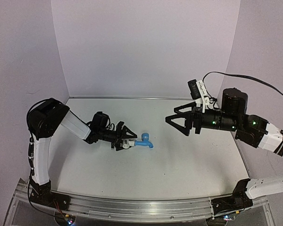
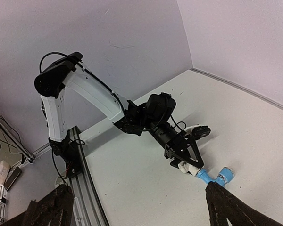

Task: Install the water faucets

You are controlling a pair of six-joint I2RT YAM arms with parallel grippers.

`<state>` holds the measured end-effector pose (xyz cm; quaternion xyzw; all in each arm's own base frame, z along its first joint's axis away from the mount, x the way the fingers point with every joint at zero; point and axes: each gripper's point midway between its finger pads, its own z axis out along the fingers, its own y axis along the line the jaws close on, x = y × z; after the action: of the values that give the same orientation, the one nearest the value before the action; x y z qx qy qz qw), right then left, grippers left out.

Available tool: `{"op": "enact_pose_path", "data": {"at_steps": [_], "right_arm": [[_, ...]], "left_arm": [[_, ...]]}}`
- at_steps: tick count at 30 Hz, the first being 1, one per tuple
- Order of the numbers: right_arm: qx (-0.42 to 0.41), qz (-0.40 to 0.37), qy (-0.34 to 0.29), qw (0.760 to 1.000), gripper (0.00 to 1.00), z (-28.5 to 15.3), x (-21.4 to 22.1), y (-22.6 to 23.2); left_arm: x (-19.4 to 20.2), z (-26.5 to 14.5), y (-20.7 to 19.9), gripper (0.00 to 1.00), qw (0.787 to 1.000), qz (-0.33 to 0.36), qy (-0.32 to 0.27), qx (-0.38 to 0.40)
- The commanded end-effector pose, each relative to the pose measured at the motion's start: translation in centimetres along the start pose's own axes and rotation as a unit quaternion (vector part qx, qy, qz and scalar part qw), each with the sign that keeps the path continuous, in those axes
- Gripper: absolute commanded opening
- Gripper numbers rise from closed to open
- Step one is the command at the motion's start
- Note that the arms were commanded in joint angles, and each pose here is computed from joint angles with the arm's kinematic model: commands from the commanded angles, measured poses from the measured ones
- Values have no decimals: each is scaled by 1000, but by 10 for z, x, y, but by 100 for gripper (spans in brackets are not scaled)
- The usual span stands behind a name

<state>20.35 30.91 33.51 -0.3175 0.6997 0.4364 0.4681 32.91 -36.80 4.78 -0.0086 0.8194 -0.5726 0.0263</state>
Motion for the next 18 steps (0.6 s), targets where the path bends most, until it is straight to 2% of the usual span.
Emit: {"op": "enact_pose_path", "data": {"at_steps": [1,4,8,12,18], "right_arm": [[14,2,-16,1000,98,-1,-10,-4],[62,8,-17,998,98,-3,-11,-20],[146,13,-14,989,98,-11,-8,-48],[184,11,-15,983,98,-18,-8,-60],[241,-4,-31,970,98,-34,-14,-75]], "left_arm": [[-10,-32,35,83,993,-3,-53,-104],[-17,-52,42,85,982,29,-71,-174],[-29,-87,46,87,947,85,-99,-293],[-37,-134,41,89,897,123,-129,-404],[-52,-214,-11,92,812,178,-209,-515]]}}
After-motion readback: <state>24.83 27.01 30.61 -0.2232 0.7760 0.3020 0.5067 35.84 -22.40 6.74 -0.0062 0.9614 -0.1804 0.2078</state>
